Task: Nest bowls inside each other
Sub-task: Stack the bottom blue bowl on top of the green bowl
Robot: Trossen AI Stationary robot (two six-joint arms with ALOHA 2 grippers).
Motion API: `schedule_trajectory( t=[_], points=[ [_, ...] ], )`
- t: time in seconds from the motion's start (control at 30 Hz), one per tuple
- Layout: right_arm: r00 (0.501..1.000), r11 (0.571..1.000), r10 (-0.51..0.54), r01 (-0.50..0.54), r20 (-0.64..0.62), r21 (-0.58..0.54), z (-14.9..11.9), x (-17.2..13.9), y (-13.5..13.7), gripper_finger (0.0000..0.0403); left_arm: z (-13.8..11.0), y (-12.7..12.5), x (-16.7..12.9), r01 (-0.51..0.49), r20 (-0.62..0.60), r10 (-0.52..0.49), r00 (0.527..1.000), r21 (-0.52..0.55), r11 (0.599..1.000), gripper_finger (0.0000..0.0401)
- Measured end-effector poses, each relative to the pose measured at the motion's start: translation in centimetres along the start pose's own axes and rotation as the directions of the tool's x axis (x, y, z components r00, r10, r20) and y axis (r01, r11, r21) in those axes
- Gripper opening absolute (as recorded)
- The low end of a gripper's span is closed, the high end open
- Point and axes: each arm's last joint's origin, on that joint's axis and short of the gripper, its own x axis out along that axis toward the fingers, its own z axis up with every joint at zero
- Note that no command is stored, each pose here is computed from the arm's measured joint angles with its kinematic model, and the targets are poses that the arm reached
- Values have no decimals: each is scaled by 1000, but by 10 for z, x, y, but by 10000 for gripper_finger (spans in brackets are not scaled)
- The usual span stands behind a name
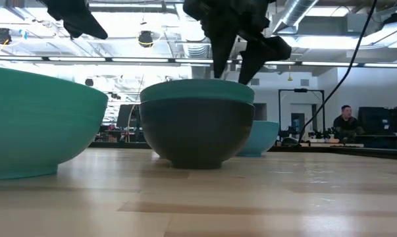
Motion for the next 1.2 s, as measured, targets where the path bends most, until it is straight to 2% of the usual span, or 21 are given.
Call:
schedule_trajectory(
  t=[0.17, 0.27, 0.33, 0.47, 0.63, 0.8, 0.9, 1.03, 1.2],
  points=[
    [990, 993, 116, -114, 87, -24, 3, -21, 20, 264, -25, -4, 21, 17, -9, -17, 1000, -58, 998, 14],
    [976, 987, 157, -148, 154, -67, 4, -40, 29, 261, -32, -10, 27, 120, 28, -118, 993, -92, 988, 13],
    [975, 992, 120, -111, 184, -62, 6, -43, 27, 257, -32, -16, 25, 177, 77, -169, 983, -124, 976, 9],
    [984, 999, 22, -13, 176, -49, 9, -42, 16, 255, -42, -33, 16, 210, 56, -205, 977, -105, 972, 2],
    [985, 989, -124, 132, 121, -61, 4, -42, 1, 255, -72, -57, 9, 240, -157, -258, 953, -128, 962, 2],
    [975, 981, -175, 185, 137, -61, 9, -42, -5, 255, -83, -90, 14, 336, -224, -337, 914, -46, 941, 3],
    [975, 980, -176, 186, 137, -66, 10, -42, -6, 255, -86, -106, 26, 384, -248, -387, 888, -62, 921, 1],
    [973, 977, -187, 199, 138, -74, 10, -42, -7, 255, -88, -109, 34, 348, -258, -353, 900, -65, 935, 1],
    [961, 957, -261, 271, 96, -103, 7, -43, -15, 255, -86, -96, 37, 282, -275, -286, 918, -55, 958, 2]
  ],
)
